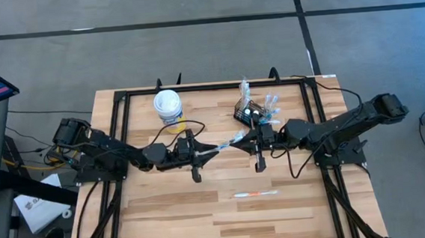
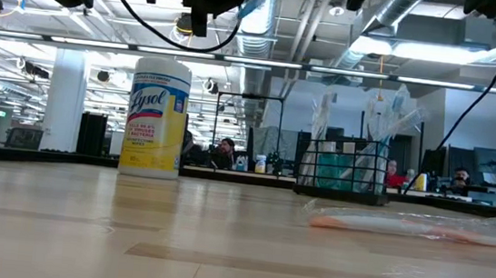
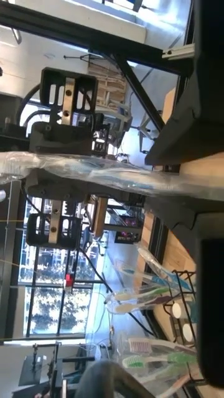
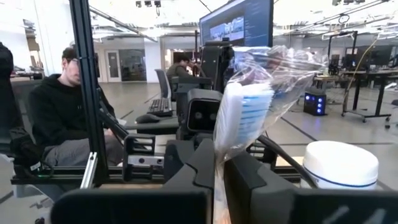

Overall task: Pick & Place toothbrushing station
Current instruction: Put the blue toothbrush into the black wire organizer

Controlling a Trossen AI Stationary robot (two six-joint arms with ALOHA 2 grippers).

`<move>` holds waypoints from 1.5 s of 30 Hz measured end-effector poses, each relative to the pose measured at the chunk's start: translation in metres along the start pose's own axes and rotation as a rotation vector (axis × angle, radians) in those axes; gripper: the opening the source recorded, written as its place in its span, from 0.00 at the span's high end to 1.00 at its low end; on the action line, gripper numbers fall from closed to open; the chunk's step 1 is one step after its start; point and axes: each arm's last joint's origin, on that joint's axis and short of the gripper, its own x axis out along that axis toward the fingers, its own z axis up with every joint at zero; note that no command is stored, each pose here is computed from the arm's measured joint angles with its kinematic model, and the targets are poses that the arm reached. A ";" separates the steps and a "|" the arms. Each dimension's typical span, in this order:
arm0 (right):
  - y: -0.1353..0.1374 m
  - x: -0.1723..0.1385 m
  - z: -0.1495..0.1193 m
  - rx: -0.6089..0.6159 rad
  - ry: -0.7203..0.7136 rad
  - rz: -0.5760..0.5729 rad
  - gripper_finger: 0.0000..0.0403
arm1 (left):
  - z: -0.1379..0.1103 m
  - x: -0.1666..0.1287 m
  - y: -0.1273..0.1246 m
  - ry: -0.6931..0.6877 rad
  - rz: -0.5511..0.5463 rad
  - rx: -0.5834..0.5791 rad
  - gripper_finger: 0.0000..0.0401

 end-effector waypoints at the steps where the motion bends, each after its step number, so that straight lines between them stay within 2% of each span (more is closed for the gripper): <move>1: 0.000 0.000 0.000 -0.001 0.006 -0.001 0.99 | 0.000 0.000 0.000 0.001 0.000 0.000 0.78; 8: -0.003 -0.008 0.005 -0.009 0.046 -0.039 0.99 | 0.003 -0.001 0.000 -0.009 -0.005 0.013 0.65; 15: -0.009 -0.029 0.018 -0.005 0.127 -0.122 1.00 | 0.006 -0.002 0.000 -0.012 -0.006 0.044 0.59; 24: -0.019 -0.058 0.022 0.017 0.266 -0.315 1.00 | 0.004 -0.002 0.000 0.002 -0.005 0.050 0.60; 33: -0.028 -0.081 0.022 0.032 0.342 -0.502 1.00 | 0.001 -0.002 0.001 0.033 -0.002 0.063 0.60; 45: -0.033 -0.096 0.016 0.010 0.417 -0.657 1.00 | 0.000 -0.002 0.001 0.040 -0.002 0.058 0.62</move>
